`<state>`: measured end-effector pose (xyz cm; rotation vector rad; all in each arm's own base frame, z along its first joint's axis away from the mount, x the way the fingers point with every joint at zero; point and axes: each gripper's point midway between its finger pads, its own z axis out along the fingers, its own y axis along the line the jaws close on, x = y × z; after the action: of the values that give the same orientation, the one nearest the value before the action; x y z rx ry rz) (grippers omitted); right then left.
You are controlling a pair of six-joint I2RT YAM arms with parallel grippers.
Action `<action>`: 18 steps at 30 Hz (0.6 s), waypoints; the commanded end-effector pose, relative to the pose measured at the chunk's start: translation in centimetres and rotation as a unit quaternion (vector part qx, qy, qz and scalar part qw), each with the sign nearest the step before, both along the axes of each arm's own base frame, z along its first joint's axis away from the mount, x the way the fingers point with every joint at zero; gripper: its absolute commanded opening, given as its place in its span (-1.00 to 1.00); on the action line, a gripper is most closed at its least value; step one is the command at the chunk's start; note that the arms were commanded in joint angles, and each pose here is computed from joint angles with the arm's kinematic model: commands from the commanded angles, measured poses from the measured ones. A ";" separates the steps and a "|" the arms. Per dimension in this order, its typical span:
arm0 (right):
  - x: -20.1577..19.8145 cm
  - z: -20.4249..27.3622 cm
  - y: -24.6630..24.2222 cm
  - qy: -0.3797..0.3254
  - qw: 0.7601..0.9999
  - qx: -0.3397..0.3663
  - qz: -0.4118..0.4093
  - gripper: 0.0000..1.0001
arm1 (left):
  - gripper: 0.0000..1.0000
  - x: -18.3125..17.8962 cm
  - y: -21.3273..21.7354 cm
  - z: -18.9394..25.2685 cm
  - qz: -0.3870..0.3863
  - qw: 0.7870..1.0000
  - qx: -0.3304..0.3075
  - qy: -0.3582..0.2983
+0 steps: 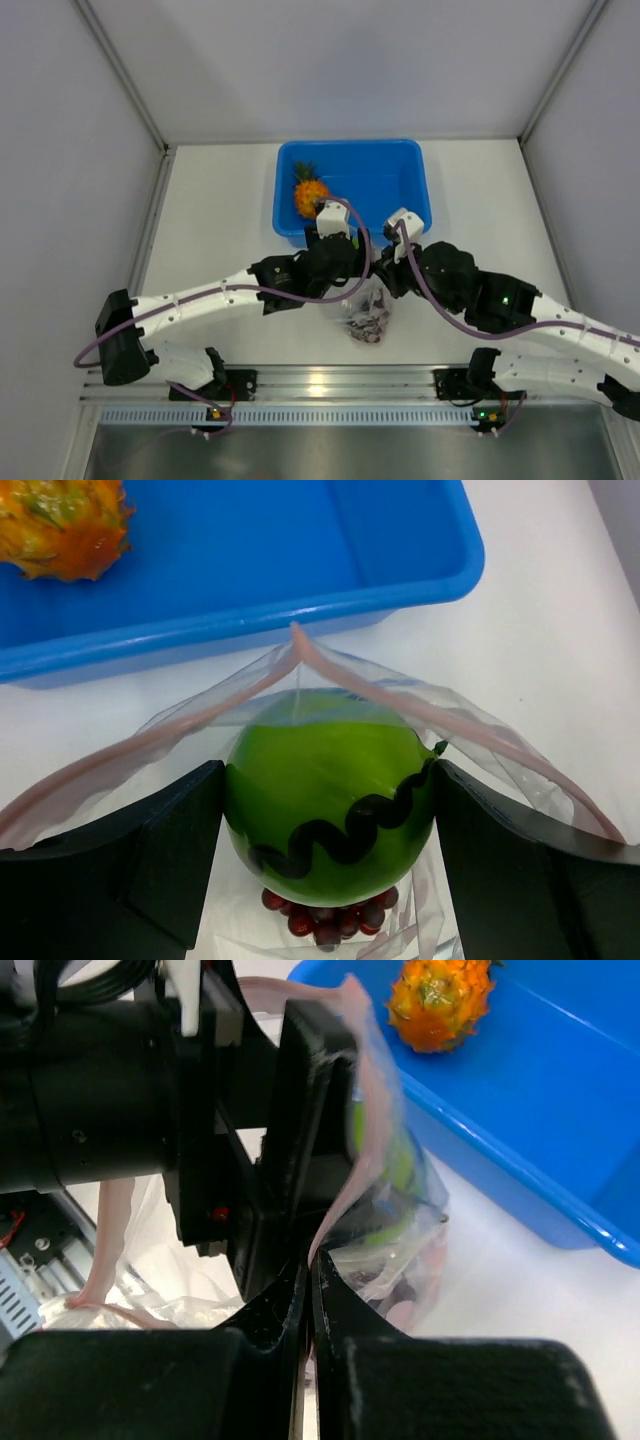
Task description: Open the zip-top bag and remove the fake food
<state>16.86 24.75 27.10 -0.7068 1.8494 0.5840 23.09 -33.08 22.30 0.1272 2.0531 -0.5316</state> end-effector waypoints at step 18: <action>1.7 -2.6 -1.0 -0.037 0.983 -0.059 -0.170 -1.00 | -1.00 -0.6 -0.1 6.1 0.023 0.989 -0.146 0.022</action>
<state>18.48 24.41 25.33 -0.4889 1.8649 0.2575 22.63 -32.67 22.85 0.0020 2.1142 -0.5881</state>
